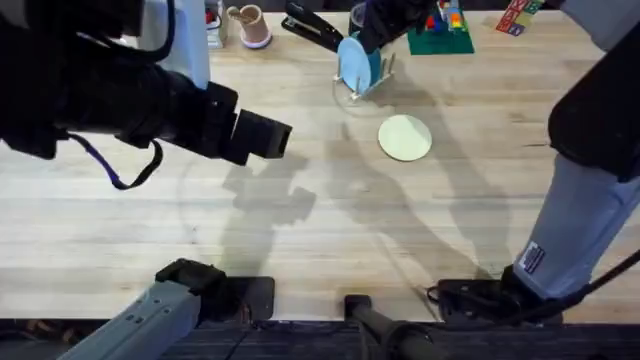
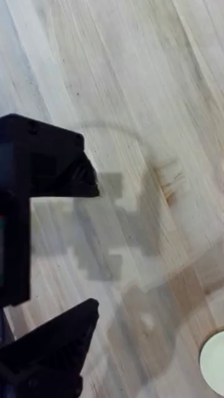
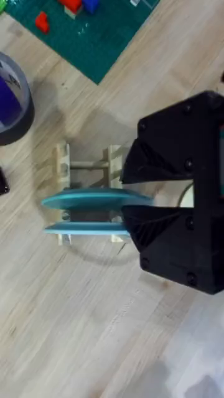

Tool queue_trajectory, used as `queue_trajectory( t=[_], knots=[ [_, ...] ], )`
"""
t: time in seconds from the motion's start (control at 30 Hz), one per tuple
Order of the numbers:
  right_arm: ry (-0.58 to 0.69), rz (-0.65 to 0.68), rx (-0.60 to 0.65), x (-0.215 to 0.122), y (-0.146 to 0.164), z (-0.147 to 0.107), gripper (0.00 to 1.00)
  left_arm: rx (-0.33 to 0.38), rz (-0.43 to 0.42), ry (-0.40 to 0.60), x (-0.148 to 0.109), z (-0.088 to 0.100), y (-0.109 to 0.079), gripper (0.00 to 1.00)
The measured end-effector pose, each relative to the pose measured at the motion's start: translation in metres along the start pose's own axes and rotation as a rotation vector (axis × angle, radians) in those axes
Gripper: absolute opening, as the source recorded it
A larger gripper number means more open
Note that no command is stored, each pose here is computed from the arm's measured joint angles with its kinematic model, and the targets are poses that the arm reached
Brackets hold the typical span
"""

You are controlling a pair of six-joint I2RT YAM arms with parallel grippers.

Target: Pick up the plates from the table one by one and place each into a slot on the dish rack.

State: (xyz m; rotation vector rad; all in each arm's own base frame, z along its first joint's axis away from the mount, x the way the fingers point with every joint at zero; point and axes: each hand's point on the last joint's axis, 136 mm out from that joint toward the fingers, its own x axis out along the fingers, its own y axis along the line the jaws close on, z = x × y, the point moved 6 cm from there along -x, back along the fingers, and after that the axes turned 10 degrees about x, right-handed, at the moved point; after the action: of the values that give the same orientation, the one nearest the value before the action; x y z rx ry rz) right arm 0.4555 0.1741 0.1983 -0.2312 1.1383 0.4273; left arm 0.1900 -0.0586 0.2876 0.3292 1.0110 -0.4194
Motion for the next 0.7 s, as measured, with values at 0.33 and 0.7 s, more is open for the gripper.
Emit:
queue_trajectory(
  t=[0.33, 0.7],
  knots=[
    [-0.038, -0.004, -0.003, -0.043, 0.003, 0.007, 0.249, 0.0, 0.0, 0.0, 0.0, 0.0, 0.0, 0.995],
    [-0.067, -0.006, -0.001, -0.115, 0.009, -0.003, 0.985, 0.0, 0.0, 0.0, 0.0, 0.0, 0.0, 0.995]
  ],
)
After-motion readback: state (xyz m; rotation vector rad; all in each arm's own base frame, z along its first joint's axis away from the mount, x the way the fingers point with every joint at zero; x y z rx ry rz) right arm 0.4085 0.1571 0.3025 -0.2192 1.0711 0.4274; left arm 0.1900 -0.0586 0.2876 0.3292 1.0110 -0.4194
